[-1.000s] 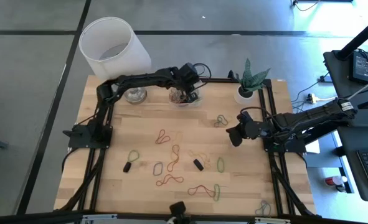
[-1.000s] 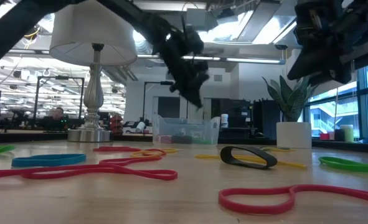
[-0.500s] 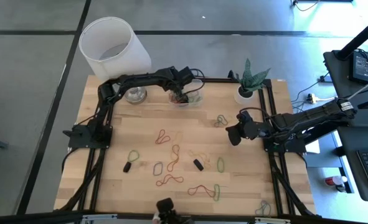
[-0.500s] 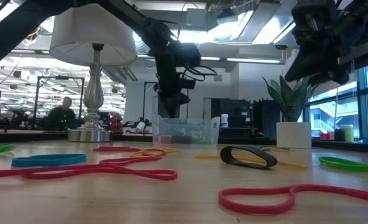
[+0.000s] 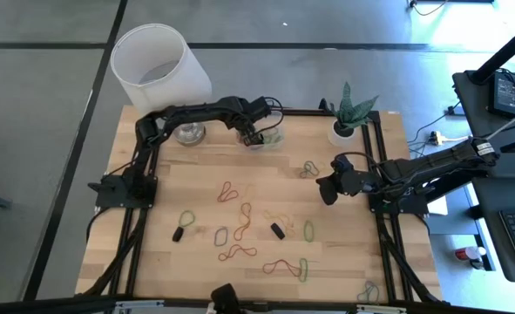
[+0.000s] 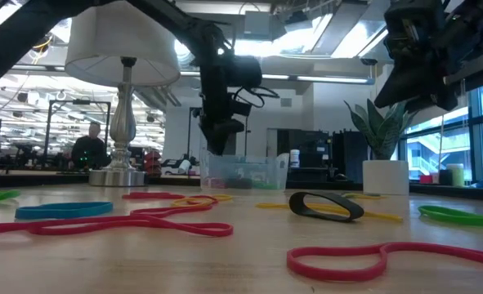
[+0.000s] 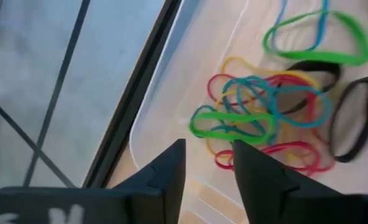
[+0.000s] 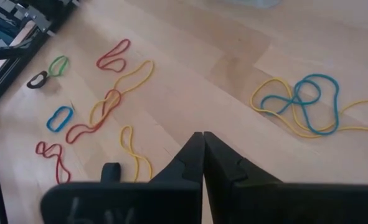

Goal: Pick and place rubber bands into bin
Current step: Put the green rubber band into the transparent bin, then put the red rubber band into the transparent bin

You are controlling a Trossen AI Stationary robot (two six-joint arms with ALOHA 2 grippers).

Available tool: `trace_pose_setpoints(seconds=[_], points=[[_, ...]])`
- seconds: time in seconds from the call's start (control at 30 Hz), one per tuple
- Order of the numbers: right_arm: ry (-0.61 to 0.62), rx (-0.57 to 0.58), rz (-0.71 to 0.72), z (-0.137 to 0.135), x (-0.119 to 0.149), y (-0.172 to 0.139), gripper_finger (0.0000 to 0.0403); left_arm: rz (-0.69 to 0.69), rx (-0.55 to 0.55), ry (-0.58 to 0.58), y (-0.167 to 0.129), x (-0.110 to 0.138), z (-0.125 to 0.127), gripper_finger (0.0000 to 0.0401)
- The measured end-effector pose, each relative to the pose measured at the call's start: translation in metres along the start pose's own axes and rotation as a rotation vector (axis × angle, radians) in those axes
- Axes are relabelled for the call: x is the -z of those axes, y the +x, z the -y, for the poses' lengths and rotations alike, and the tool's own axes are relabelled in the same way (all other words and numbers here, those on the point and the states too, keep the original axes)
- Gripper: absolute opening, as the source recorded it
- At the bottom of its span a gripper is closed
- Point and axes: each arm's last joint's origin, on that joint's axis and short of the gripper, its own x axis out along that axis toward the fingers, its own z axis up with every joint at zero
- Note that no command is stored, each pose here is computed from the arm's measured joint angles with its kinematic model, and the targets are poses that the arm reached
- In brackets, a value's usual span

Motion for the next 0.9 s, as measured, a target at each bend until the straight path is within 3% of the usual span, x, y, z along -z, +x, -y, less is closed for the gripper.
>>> trace_pose_setpoints(seconds=[0.23,0.47,0.67,0.9], points=[[-0.052,-0.001,-0.002,0.0,0.0,0.0,0.0007,0.066,-0.006,-0.057,-0.029,-0.003,-0.005,0.0147],[-0.065,0.016,-0.013,0.002,0.001,0.0,0.0007,0.184,0.22,-0.206,-0.078,-0.01,0.002,0.0147],[-0.069,0.023,-0.018,0.003,0.002,0.0,0.0007,0.249,0.355,-0.212,-0.115,-0.005,0.03,0.0132],[-0.154,0.024,-0.02,0.003,0.002,0.0,0.0007,0.24,0.484,-0.137,-0.14,0.012,0.087,0.0083]])
